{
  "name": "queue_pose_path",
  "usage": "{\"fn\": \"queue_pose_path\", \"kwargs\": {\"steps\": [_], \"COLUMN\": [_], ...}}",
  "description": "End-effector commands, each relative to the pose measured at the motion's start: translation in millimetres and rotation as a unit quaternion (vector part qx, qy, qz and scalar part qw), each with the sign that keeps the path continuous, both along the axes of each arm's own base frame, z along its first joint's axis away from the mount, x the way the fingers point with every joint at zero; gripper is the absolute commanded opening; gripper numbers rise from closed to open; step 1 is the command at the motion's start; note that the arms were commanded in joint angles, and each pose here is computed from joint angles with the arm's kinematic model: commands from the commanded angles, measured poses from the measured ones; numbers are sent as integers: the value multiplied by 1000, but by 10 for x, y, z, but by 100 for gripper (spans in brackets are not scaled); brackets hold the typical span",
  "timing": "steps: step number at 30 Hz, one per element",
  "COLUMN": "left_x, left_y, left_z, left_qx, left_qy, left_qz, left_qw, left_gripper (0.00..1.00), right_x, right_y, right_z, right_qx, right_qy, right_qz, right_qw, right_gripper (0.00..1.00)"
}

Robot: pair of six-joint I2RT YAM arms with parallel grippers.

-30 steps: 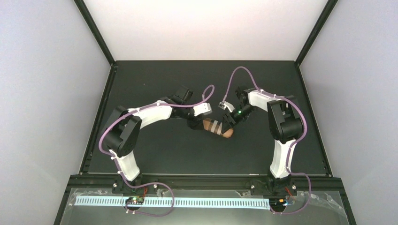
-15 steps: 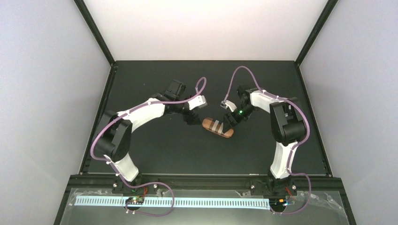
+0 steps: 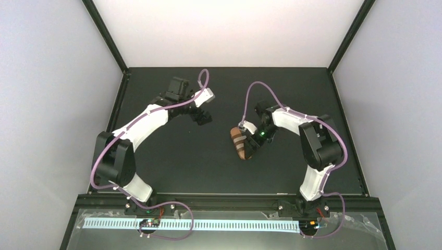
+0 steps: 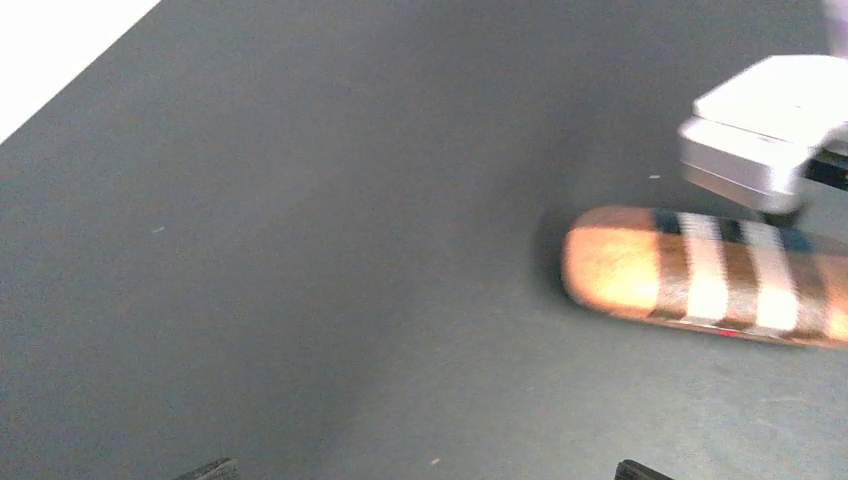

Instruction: Organize the sunglasses

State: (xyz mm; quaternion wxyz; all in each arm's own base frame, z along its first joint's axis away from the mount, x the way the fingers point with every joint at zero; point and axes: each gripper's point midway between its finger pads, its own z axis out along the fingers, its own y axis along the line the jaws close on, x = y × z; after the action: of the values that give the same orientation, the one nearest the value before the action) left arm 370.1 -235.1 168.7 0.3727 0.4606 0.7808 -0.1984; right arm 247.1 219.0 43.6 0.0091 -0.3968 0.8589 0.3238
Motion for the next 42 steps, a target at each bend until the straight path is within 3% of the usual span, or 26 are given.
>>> {"fn": "queue_pose_path", "kwargs": {"steps": [1, 11, 15, 18, 25, 32, 35, 42], "left_x": [258, 485, 574, 623, 515, 204, 99, -181], "left_y": [343, 911, 1193, 1440, 1696, 1998, 1971, 1625], "left_z": [315, 474, 567, 708, 1118, 1493, 1588, 1774], "left_qx": [-1, -17, -27, -36, -43, -111, -132, -175], "left_qy": [-31, -41, -53, -80, -171, -223, -226, -230], "left_qz": [87, 190, 242, 283, 308, 360, 354, 256], "left_qw": [996, 981, 968, 955, 935, 899, 898, 922], "left_gripper": [99, 99, 99, 99, 99, 99, 99, 99], "right_x": [-159, -47, 342, 809, 1423, 1439, 1345, 1141], "right_y": [166, 240, 66, -273, -1089, -1856, -1872, -1819], "right_z": [127, 534, 781, 1106, 1873, 2398, 2603, 3053], "right_qx": [17, 44, 37, 39, -3, -78, -62, -24], "right_qy": [-22, -100, -151, -194, -348, -496, -520, -547], "right_qz": [46, 61, -16, -126, -304, -445, -446, -437], "right_qw": [999, 992, 988, 972, 887, 742, 726, 713], "right_gripper": [77, 81, 93, 99, 100, 100, 100, 100]}}
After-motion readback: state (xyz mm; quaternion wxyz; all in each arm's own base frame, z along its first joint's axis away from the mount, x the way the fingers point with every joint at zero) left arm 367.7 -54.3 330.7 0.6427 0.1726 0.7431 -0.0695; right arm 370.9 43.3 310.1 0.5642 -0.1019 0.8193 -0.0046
